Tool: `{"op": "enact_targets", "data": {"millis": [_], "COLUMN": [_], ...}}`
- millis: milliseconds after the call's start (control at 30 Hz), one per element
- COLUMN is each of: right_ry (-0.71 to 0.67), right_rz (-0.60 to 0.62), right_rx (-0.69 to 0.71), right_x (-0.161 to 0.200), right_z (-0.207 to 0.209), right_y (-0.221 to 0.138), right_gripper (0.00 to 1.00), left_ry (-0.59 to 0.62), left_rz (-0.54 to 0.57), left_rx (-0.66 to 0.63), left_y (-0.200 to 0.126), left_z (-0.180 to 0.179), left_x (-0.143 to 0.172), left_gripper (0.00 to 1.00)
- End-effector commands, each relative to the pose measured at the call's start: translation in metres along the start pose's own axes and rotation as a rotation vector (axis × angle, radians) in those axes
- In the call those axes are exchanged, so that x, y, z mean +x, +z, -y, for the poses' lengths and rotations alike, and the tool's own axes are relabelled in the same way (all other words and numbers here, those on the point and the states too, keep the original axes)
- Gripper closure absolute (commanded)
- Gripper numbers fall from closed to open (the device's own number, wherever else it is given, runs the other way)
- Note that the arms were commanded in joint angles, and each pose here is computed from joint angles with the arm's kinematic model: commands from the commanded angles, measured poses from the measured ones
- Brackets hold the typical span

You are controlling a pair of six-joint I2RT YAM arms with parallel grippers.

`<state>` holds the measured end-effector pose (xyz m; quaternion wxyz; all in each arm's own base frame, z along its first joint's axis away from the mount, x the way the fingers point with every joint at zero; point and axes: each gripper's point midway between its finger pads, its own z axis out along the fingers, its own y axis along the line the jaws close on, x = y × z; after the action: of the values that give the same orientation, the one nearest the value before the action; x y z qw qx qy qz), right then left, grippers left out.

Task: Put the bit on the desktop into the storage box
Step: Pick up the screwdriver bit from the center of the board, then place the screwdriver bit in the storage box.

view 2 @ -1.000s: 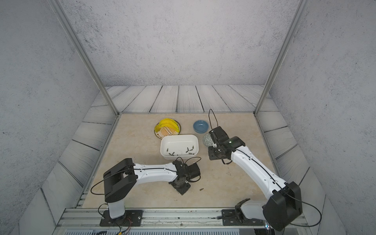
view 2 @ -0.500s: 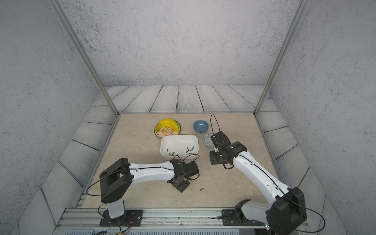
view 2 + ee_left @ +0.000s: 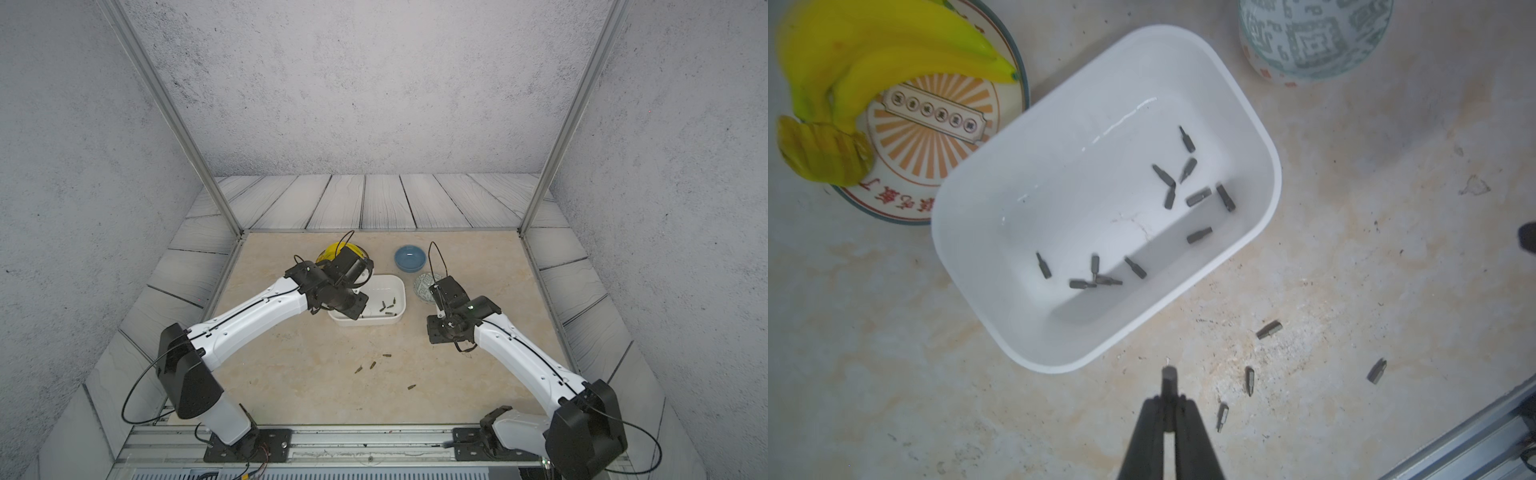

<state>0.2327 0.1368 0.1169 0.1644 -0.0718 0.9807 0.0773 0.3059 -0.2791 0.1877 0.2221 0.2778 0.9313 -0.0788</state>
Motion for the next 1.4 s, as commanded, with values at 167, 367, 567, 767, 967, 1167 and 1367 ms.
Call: {"op": "enact_targets", "data": {"millis": [167,367,567,767,967,1167,1367], "right_ry": [-0.045,-0.101,-0.227,-0.324,-0.398,-0.43,-0.461], "right_rz": [-0.047,-0.058,-0.055,-0.02,-0.03,-0.064,-0.102], "right_rx": [-0.014,-0.005,-0.02,-0.045,-0.054,-0.075,-0.011], "right_x": [0.046,0.069,0.064,0.048,0.031,0.032,0.031], "right_z": [-0.029,-0.047,-0.061,-0.078,-0.097,-0.111,-0.108], "right_y": [0.011,0.028,0.051,0.06,0.065,0.079,0.094], "right_gripper": [0.55,0.55,0.55,0.54,0.54,0.54,0.54], "left_ry": [-0.043,-0.062,-0.07,-0.09,-0.21,-0.279,-0.316], "left_rz": [-0.172,-0.194,-0.186,-0.106,-0.035,0.02,0.032], "left_rx": [0.004,0.016,0.022,-0.021,-0.086,-0.169,-0.174], "left_y": [0.072,0.095,0.1,0.074,0.016,-0.027,-0.049], "left_z": [-0.032,-0.037,-0.038,-0.049,-0.091,-0.115,-0.115], "left_x": [-0.011,-0.009,-0.011,-0.021,-0.006,0.045,0.084], "left_gripper": [1.0,0.98,0.56,0.34,0.31,0.29,0.28]}}
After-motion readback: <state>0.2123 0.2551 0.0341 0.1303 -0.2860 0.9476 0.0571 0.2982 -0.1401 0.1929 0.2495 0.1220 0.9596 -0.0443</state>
